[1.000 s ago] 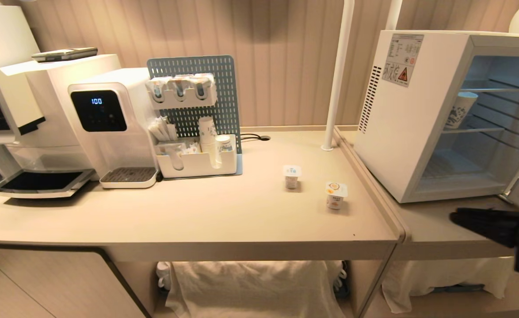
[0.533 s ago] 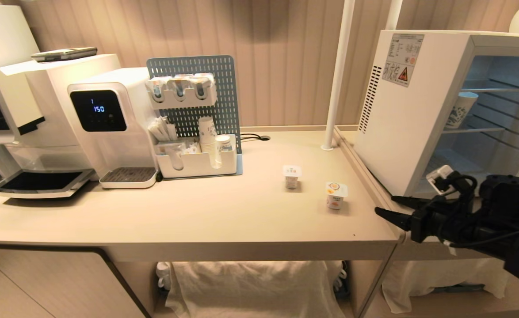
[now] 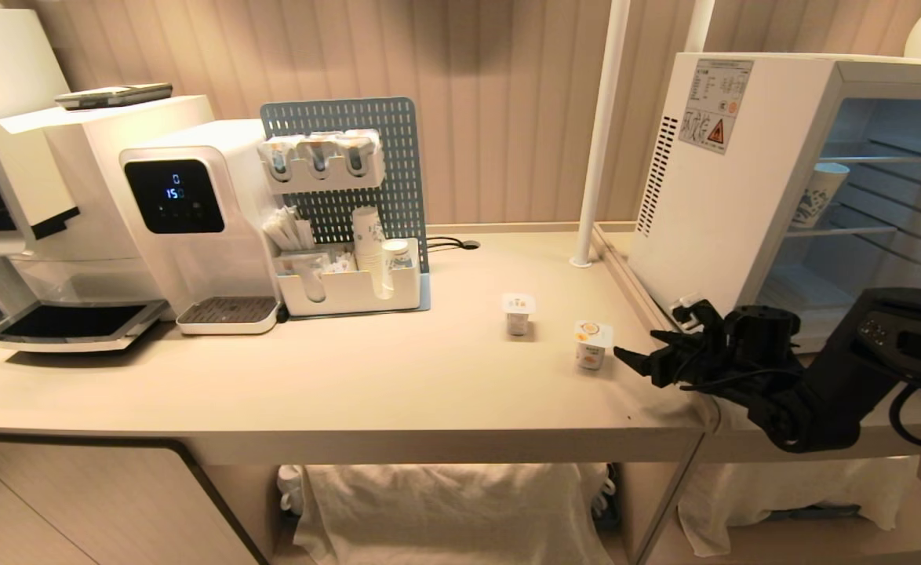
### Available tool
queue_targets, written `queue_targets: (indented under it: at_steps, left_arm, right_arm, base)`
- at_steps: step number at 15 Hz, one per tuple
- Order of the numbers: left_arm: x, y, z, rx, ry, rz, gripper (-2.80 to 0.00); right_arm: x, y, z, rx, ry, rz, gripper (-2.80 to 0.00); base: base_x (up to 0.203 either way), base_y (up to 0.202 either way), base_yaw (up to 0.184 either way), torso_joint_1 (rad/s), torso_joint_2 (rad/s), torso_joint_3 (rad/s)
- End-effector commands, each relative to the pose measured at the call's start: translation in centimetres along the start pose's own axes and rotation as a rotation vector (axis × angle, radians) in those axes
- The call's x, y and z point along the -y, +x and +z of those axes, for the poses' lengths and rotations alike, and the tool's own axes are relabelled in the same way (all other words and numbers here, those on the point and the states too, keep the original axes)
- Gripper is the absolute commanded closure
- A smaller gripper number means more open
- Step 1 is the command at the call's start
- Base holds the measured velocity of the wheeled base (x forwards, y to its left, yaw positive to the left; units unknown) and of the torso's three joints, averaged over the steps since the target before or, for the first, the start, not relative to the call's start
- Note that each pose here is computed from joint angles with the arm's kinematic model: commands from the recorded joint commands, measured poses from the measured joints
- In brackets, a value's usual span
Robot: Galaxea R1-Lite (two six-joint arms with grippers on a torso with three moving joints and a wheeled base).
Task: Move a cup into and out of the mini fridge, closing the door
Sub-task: Put the yoghurt in the freezer
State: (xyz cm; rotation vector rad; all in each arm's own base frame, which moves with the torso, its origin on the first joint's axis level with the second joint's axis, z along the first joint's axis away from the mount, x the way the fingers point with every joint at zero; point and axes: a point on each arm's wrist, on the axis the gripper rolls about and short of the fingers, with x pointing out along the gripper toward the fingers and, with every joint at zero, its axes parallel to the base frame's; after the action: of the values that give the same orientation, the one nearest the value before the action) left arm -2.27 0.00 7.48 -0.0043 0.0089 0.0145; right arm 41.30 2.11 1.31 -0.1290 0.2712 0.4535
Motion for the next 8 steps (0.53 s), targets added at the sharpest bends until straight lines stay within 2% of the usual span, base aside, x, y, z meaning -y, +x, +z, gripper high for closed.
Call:
queue_targets:
  at_steps: [1,8]
  left_arm:
    - [0.0,0.0,0.0,-0.002,0.000,0.001,0.00]
    - [0.0,0.0,0.0,0.000,0.000,-0.001,0.00]
  right_arm:
    - [-0.5,1.9,-1.5,-0.045,0.007,0.004,-2.80]
    - [-1.6,1.5,-0.8,-0.047,-0.001,0.023,-2.80]
  base:
    - [0.000,0.000,0.000,0.000,0.00,0.000]
    - [0.000,0.000,0.000,0.000,0.00,0.000]
